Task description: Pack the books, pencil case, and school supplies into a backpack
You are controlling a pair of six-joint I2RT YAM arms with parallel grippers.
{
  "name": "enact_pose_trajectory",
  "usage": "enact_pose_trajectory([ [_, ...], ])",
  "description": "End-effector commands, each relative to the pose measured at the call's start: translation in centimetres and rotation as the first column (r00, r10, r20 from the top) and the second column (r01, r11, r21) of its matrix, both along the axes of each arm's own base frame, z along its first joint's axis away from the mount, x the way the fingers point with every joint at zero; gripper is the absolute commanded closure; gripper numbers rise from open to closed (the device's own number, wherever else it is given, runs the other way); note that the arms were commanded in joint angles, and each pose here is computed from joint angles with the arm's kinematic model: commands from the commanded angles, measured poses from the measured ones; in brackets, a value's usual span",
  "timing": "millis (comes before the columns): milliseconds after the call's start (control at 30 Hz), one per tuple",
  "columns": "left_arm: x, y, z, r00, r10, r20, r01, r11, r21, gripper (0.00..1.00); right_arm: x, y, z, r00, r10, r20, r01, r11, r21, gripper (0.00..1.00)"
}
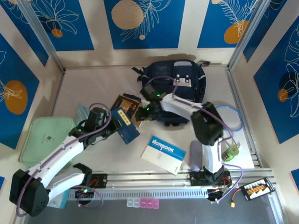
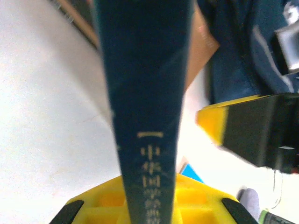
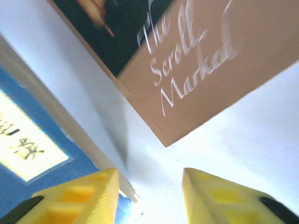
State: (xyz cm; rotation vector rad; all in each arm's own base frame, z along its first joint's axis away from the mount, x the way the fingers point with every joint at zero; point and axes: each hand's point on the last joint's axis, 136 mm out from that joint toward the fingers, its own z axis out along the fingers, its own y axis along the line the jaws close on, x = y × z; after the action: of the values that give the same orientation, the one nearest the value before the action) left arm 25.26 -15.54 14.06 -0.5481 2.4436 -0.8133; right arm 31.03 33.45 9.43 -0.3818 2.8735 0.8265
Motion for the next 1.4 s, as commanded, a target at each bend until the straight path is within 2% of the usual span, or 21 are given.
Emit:
enact_pose_trajectory([
  [0, 2.0, -0.5, 4.5, 0.991, -0.011, 0.134, 0.012, 1.0, -0.012, 1.0, 1.9, -1.1, 6.6, 0.993, -0.095, 0.063, 0.077, 0.967, 0.243, 0.5],
  [67, 3.4, -1.2, 6.3, 0.984, 0.0, 0.18, 0.008, 0.999, -0.043, 1.0, 2.6, -2.8, 8.4, 0.983, -0.154, 0.096, 0.115, 0.938, 0.328, 0.46],
  [233, 8.3, -4.5, 11.8, 0.952, 0.056, 0.301, 0.015, 0.974, -0.228, 1.0, 3.8, -7.5, 12.0, 0.951, -0.297, 0.082, 0.214, 0.829, 0.517, 0.37],
  [267, 9.1, -5.0, 12.7, 0.944, 0.064, 0.324, 0.021, 0.967, -0.253, 1.0, 3.9, -8.1, 12.5, 0.946, -0.316, 0.07, 0.228, 0.804, 0.549, 0.33],
  [400, 12.2, -7.1, 16.2, 0.916, 0.096, 0.389, 0.053, 0.934, -0.354, 1.0, 4.3, -10.3, 14.3, 0.924, -0.383, -0.008, 0.291, 0.69, 0.663, 0.03],
  [433, 12.8, -7.7, 16.9, 0.911, 0.099, 0.401, 0.068, 0.922, -0.381, 1.0, 4.4, -10.7, 14.5, 0.917, -0.397, -0.034, 0.312, 0.664, 0.68, 0.01],
  [633, 15.0, -10.8, 19.4, 0.899, 0.105, 0.425, 0.133, 0.859, -0.494, 1.0, 4.7, -9.8, 16.2, 0.914, -0.384, -0.133, 0.344, 0.555, 0.757, 0.01],
  [867, 15.4, -12.3, 20.7, 0.901, 0.126, 0.415, 0.165, 0.786, -0.596, 1.0, 6.5, -8.0, 17.5, 0.909, -0.359, -0.211, 0.367, 0.452, 0.813, 0.01],
  [967, 15.2, -12.3, 20.9, 0.901, 0.131, 0.414, 0.167, 0.775, -0.609, 1.0, 7.2, -7.4, 17.5, 0.905, -0.355, -0.233, 0.381, 0.436, 0.816, 0.02],
  [1067, 15.0, -12.0, 20.8, 0.899, 0.146, 0.413, 0.158, 0.77, -0.618, 1.0, 7.6, -7.1, 17.5, 0.906, -0.345, -0.245, 0.383, 0.424, 0.821, 0.11],
  [1200, 14.8, -12.3, 20.3, 0.907, 0.131, 0.4, 0.163, 0.767, -0.62, 1.0, 7.8, -7.3, 17.6, 0.898, -0.358, -0.255, 0.394, 0.4, 0.828, 0.29],
  [1367, 14.7, -12.7, 19.7, 0.91, 0.117, 0.397, 0.173, 0.764, -0.622, 1.0, 7.6, -7.3, 17.9, 0.902, -0.351, -0.249, 0.383, 0.388, 0.839, 0.4],
])
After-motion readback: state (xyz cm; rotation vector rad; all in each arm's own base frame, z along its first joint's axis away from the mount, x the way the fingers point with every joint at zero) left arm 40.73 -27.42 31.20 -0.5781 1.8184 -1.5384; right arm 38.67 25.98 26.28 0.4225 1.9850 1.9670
